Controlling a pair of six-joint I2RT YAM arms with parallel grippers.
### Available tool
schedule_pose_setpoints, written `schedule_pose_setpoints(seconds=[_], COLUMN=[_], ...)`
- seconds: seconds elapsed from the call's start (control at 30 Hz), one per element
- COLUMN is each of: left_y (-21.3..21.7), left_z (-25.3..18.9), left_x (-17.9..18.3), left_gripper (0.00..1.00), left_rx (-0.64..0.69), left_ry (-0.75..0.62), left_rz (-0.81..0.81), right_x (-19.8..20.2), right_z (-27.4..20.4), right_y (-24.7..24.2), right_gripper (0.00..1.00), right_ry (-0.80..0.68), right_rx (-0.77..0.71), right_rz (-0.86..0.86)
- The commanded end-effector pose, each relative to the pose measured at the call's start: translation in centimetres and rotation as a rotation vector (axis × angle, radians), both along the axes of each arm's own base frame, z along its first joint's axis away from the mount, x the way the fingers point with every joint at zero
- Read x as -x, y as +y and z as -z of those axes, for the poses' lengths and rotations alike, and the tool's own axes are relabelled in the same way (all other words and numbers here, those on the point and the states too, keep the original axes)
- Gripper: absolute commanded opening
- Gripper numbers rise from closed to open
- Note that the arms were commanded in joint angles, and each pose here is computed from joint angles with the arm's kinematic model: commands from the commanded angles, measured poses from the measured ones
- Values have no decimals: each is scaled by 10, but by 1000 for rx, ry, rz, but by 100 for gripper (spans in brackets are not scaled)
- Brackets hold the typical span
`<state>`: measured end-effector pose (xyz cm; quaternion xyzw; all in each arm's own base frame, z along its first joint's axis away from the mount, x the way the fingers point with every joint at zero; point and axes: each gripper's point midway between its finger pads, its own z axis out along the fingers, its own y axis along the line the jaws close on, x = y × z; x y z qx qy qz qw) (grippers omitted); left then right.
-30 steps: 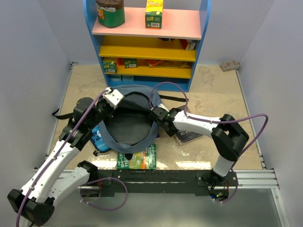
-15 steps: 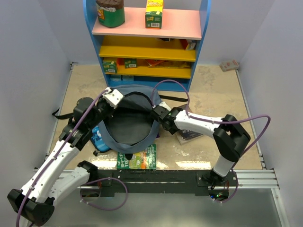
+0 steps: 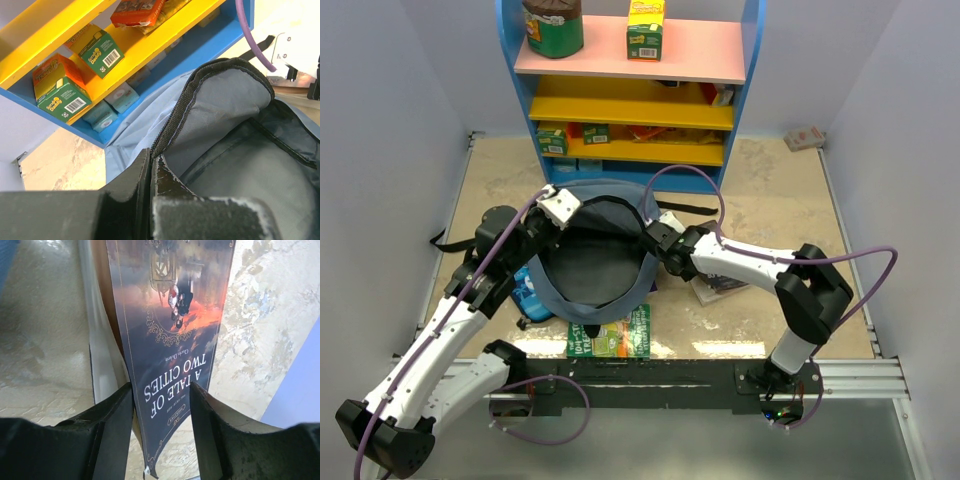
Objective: Pack the student bag
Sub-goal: Pick up the book from the center of the board.
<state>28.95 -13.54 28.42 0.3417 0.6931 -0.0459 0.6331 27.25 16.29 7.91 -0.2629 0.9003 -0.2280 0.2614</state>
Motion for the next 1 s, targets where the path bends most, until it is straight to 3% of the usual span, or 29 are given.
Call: schedule_pose_setpoints(seconds=[0.0,0.37,0.47,0.57,0.63,0.83,0.97], left_y=[1,-2,-1,-1,-1,-3,-3], left_z=[-36,-37,-37,-36,-36,-38,-36], left_x=[-4,-3,-3,-3,-3,-3,-2], left_gripper=[3,3,3,3,4,4,4], left_rx=[46,60,57,55,53,62,63], left_ry=[-90,-91,-90,-90,-89,-93,-99], left_rz=[-11,1,-1,-3,-3,6,11], right_x=[-11,-19,-18,-19,-20,-33,-32], right_z=[-24,-19,-5,-1,-6,-89,-192], right_y=[-10,-23,-21,-19,-21,-26,-18], right_gripper=[50,39,25,0,0,0,0], right_ry=[-107,-154,-127,-119,-134,-358,-559], right_rx=[7,-17,-4,-8,-7,-22,-54], right_rz=[70,169,160,156,160,196,181])
